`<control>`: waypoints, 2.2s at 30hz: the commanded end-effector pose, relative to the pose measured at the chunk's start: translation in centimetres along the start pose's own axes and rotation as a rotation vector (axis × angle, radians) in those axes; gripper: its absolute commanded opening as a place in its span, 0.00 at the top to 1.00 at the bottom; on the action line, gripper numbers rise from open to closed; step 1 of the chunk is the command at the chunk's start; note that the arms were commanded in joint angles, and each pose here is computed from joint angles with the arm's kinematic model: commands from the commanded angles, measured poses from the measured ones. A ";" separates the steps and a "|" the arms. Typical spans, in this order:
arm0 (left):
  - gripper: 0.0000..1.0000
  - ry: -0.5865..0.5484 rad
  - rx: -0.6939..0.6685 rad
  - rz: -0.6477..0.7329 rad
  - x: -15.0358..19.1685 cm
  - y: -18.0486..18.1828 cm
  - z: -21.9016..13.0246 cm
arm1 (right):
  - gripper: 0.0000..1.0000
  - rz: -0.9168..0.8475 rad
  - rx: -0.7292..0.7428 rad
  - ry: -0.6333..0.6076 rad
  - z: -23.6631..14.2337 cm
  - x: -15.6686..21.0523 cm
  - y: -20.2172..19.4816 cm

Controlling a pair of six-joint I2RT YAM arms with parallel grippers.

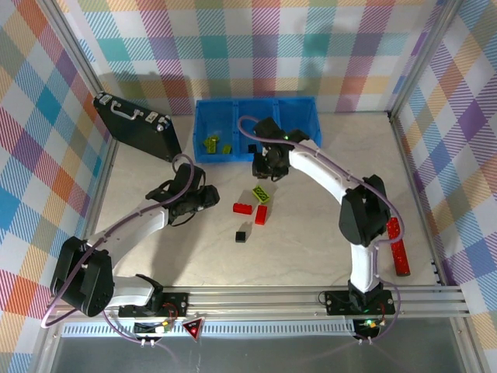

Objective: Sort the legos into containers by color

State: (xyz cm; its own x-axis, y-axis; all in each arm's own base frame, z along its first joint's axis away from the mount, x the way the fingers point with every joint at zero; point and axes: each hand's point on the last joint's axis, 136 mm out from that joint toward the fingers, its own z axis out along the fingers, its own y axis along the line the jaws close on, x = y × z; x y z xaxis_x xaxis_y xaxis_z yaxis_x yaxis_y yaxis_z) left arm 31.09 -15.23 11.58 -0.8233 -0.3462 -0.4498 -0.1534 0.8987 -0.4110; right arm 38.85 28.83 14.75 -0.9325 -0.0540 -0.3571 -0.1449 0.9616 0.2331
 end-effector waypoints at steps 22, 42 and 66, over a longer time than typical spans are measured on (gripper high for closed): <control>0.54 -0.015 0.004 -0.005 0.3 0.7 -2.2 | 0.57 -0.138 -0.011 -0.236 7.6 -13.9 0.2; 0.55 -0.040 -0.008 0.015 -0.7 0.4 -2.0 | 0.53 -0.354 -0.216 -0.086 -2.6 -6.5 2.9; 0.55 -0.072 -0.057 0.016 -1.4 1.5 -2.7 | 0.48 -0.647 -0.223 0.254 1.1 10.7 4.4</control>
State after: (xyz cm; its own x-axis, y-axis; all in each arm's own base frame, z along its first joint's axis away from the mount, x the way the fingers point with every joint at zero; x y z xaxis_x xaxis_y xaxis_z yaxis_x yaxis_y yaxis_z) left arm 30.41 -13.43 12.67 -0.7992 -0.3508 -0.4882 -0.1726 0.9118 -0.3726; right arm 29.01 32.57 11.03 -0.7825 -0.5783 -0.2308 -0.6226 0.7311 0.2792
